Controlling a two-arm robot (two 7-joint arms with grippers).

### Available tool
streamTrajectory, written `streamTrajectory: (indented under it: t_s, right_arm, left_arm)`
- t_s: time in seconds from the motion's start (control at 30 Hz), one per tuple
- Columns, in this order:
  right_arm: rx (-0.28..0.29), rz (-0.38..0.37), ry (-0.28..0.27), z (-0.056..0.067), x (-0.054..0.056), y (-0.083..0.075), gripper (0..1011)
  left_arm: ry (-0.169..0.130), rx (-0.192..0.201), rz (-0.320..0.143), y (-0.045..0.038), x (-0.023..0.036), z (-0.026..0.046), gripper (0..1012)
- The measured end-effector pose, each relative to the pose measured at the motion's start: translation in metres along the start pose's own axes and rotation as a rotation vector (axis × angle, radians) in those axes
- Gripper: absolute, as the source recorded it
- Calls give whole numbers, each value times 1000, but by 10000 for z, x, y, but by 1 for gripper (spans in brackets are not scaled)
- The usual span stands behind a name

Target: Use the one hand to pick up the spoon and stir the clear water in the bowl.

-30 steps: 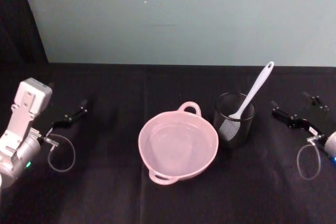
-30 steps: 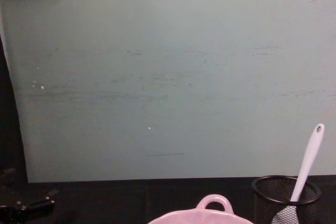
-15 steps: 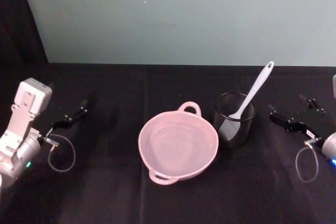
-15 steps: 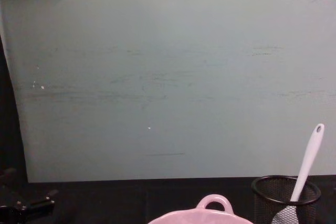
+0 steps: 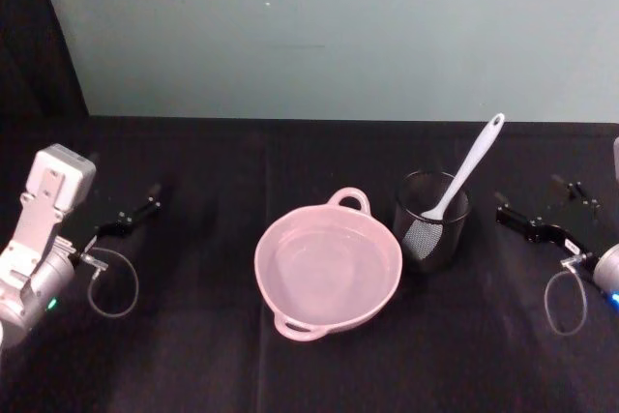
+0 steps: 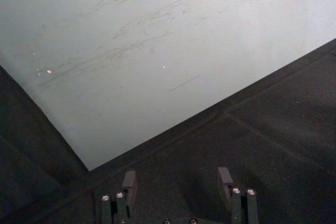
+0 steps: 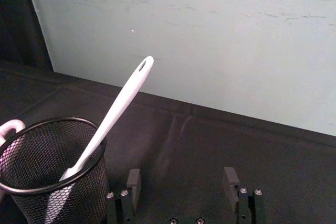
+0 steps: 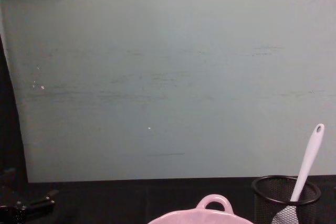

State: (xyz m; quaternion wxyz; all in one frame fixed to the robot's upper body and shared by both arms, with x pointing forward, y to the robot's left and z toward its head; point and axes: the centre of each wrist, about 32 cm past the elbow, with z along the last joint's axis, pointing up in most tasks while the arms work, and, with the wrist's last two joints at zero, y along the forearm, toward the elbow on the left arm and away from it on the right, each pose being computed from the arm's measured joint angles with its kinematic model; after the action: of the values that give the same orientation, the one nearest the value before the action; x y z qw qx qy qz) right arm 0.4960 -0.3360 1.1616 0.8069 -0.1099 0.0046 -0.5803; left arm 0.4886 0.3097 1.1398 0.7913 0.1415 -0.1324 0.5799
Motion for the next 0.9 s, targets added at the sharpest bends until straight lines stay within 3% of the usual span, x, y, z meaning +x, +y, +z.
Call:
streamTrajectory:
  t_s: [0.9]
  right_arm:
    - [1, -1, 0, 3, 1, -2, 1002]
  left_arm:
    - [0, 0, 0, 0, 0, 0, 1005]
